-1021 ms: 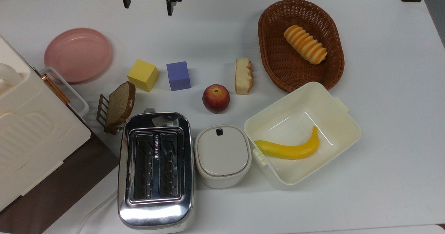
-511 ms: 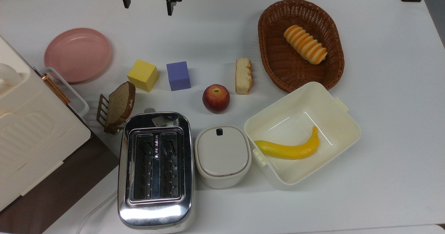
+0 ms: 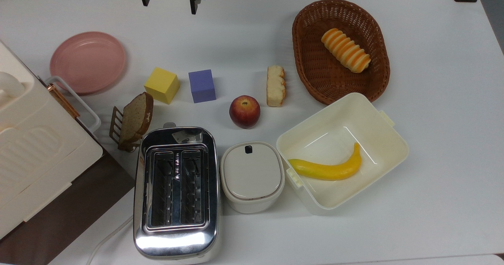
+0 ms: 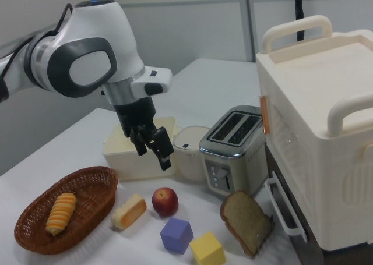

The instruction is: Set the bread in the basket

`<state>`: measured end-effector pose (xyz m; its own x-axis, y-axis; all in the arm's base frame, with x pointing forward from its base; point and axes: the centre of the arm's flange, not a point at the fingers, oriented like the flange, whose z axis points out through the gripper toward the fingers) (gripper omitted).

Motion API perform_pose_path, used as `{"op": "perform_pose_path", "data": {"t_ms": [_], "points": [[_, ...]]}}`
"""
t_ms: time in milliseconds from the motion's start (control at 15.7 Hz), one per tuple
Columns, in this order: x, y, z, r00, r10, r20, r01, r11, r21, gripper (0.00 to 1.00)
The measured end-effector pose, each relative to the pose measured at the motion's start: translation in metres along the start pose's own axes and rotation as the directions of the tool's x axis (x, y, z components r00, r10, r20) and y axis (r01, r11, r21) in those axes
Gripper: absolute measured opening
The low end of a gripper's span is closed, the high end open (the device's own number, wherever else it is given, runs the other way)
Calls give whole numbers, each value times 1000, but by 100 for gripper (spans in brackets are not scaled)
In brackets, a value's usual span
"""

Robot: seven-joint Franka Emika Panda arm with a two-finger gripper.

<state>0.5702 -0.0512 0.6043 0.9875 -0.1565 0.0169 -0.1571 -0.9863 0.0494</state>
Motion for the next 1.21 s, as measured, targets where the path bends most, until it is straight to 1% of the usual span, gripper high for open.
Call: {"op": "perform_pose_path", "data": {"t_ms": [255,447,575,638,766,830,958,1085,1213], "points": [[-4,-5,7,999,-17,36,17,1000,-1,100],[-7,-18,16,997,-42,65,42,999,-2,100],[-12,-23,21,993,-51,106,52,999,-4,100],[-13,-25,22,992,-57,112,58,998,-4,100],[-16,-44,25,988,-103,115,104,995,0,100],[-18,-62,26,984,-141,109,141,990,3,100],[-28,-113,31,969,-234,79,234,972,10,100],[-49,-171,39,940,-337,62,336,942,13,100],[-71,-214,43,907,-416,66,416,909,12,100]]}}
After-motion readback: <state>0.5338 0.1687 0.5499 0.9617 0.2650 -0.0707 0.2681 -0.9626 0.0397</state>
